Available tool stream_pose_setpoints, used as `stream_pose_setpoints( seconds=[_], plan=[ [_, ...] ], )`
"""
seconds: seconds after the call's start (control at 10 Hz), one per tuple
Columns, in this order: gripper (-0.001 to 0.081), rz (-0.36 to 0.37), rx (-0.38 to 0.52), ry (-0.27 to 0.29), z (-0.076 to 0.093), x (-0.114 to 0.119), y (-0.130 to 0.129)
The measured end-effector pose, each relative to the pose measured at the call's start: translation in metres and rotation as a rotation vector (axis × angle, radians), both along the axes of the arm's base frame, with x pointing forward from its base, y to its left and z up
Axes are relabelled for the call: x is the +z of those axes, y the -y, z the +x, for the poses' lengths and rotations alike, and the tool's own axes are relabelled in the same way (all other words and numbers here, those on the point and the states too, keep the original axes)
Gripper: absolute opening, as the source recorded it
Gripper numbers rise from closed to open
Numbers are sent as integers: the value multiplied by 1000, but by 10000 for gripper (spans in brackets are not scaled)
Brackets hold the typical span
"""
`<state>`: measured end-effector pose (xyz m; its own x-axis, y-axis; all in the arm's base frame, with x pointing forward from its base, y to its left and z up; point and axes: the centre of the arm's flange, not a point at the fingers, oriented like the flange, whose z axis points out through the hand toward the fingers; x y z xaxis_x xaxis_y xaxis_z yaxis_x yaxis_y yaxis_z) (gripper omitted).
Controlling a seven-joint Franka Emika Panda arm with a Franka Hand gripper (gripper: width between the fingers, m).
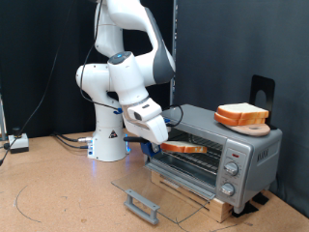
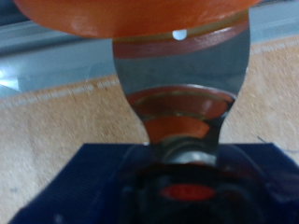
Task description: Make a piece of toast with the oven
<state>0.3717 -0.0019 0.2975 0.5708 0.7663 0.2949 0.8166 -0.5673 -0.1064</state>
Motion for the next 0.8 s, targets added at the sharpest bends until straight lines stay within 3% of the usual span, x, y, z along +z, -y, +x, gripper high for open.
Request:
stream_pose_setpoints(
  seconds=[0.4,0.6,0.8],
  plan=[
    [394,-23,-17,-32,-9,-4,-37],
    [394,-43,-34,-19,-7,-5,-33],
    [394,-79,-45,-14,-4,-10,-12]
  ],
)
